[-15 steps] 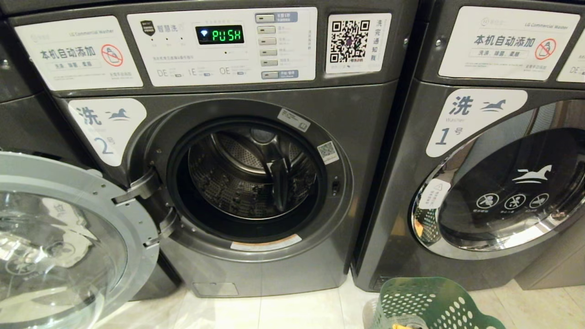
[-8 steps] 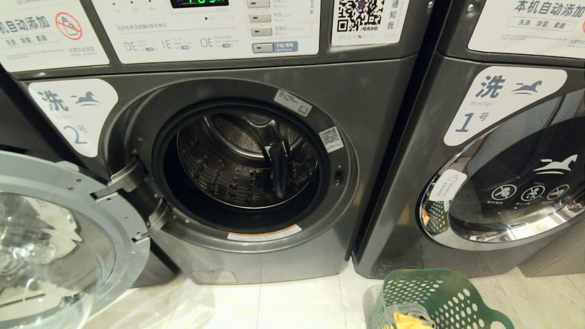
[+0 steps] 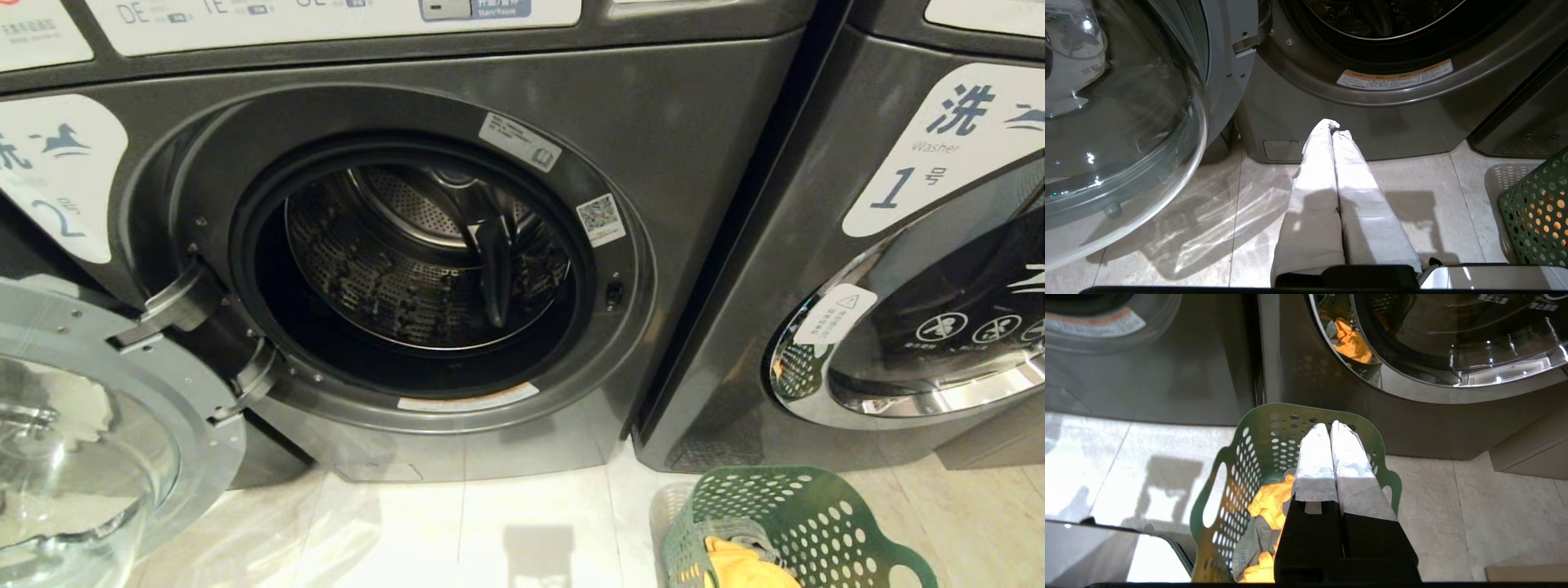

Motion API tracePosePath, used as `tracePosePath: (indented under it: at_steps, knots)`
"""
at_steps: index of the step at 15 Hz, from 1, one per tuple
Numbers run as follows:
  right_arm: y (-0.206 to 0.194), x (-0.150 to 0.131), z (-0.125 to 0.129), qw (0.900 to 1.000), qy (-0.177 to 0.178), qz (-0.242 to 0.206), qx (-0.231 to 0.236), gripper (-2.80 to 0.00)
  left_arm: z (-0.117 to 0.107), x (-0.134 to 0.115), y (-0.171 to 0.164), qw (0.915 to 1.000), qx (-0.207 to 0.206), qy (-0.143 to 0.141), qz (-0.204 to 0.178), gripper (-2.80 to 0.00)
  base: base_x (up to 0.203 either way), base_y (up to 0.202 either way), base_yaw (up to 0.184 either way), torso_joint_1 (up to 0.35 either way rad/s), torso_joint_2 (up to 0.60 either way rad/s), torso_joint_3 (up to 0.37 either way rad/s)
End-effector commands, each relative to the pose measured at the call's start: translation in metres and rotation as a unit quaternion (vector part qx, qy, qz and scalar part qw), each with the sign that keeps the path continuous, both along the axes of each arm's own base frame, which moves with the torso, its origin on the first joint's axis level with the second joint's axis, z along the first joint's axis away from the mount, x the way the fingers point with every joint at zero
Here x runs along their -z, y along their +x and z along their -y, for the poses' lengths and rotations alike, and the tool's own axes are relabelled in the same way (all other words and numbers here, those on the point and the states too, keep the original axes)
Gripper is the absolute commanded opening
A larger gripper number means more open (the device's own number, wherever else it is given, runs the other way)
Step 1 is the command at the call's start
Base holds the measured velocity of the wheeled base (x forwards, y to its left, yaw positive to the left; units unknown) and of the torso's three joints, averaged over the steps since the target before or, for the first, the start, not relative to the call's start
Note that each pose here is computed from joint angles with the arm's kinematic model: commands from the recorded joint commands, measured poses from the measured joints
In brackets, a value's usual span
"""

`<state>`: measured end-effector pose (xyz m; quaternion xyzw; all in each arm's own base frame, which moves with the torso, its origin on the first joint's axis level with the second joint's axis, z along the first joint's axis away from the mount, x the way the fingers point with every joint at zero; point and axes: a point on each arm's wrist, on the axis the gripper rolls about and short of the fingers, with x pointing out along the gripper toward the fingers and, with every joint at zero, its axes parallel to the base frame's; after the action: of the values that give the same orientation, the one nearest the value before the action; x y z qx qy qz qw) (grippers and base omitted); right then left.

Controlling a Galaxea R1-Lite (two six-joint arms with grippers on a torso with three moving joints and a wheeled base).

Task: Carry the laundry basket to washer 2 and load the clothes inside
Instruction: Place the clothes into the washing machine

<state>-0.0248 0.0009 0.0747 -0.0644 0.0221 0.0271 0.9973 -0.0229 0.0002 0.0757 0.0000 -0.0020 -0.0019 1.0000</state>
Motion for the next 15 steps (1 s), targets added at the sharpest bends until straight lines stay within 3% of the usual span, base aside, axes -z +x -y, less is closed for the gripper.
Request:
tracePosePath:
  at_steps: [1,15]
  knots:
    - [0.0001,-0.0002,0.0000,1.000,-0.004,-0.001,-0.001,-2.80,0.0000,0.0000,0.0000,1.0000,0.000,0.000,0.000,-2.80,0.000,0.000,0.000,0.001,0.00,-0.191]
    - [-0.0002,-0.0001,0.0001,1.000,-0.002,-0.002,0.002,-2.80,0.0000,-0.0001,0.0001,1.0000,0.000,-0.003,0.000,-2.80,0.000,0.000,0.000,0.003,0.00,-0.183]
